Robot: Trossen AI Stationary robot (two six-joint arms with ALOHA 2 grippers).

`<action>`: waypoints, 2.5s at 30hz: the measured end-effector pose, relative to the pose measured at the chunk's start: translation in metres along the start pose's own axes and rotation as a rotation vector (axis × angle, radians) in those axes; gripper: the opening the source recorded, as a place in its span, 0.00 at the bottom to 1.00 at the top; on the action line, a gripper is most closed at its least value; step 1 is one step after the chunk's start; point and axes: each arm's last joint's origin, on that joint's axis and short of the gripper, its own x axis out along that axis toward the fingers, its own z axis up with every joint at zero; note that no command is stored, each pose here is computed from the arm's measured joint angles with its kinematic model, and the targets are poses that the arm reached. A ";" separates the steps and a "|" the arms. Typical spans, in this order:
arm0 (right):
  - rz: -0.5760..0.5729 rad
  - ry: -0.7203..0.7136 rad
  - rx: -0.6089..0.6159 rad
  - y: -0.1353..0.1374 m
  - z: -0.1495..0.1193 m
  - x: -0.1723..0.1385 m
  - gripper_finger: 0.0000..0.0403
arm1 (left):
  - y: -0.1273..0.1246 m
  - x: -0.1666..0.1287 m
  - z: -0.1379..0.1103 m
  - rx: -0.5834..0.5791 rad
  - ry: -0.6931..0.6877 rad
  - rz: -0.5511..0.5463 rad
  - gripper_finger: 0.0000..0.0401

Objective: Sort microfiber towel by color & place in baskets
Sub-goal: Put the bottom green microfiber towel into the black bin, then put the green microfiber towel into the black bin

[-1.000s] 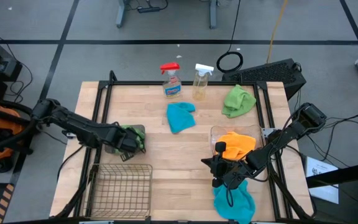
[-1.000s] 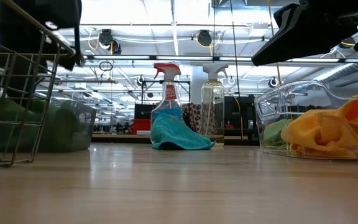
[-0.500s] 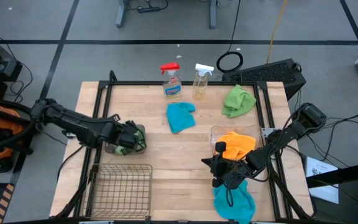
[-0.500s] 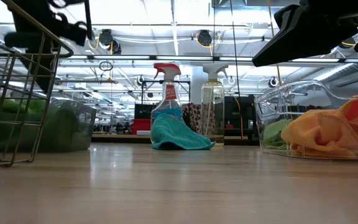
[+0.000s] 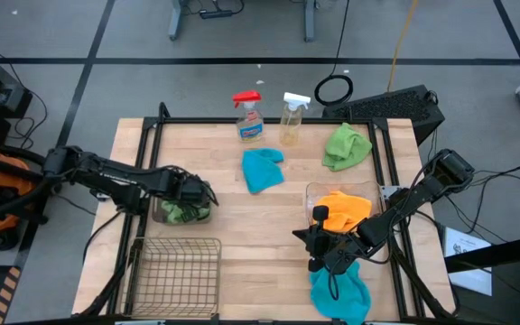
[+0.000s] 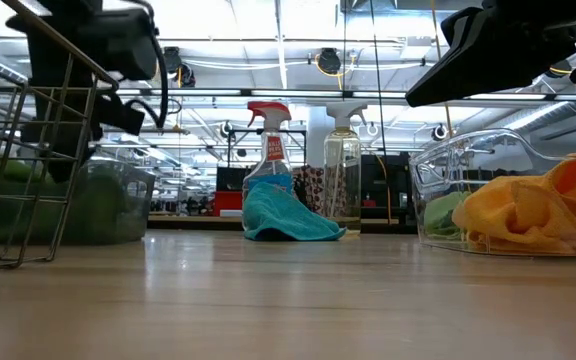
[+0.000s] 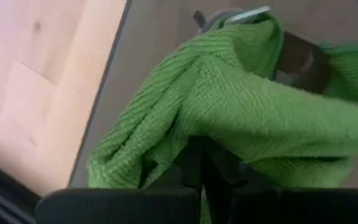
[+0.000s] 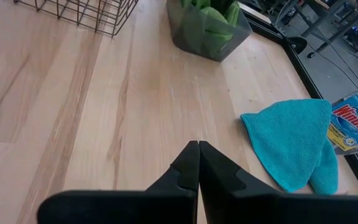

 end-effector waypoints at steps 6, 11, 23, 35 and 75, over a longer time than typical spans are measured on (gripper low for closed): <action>0.001 0.000 0.000 0.000 0.000 0.000 0.00 | 0.004 0.017 -0.002 -0.043 -0.013 -0.041 0.01; 0.000 0.000 0.000 0.000 0.000 0.000 0.00 | 0.004 0.027 -0.005 -0.058 -0.023 -0.081 0.01; -0.012 -0.040 0.037 -0.005 0.007 -0.004 0.00 | 0.004 0.004 0.004 -0.077 0.009 -0.065 0.08; -0.259 -0.014 0.181 -0.095 0.016 -0.046 0.00 | -0.001 -0.060 0.023 -0.105 -0.074 0.006 0.11; -0.436 0.599 0.515 -0.286 -0.079 -0.031 0.29 | -0.139 -0.073 0.052 0.101 -0.972 -0.024 0.11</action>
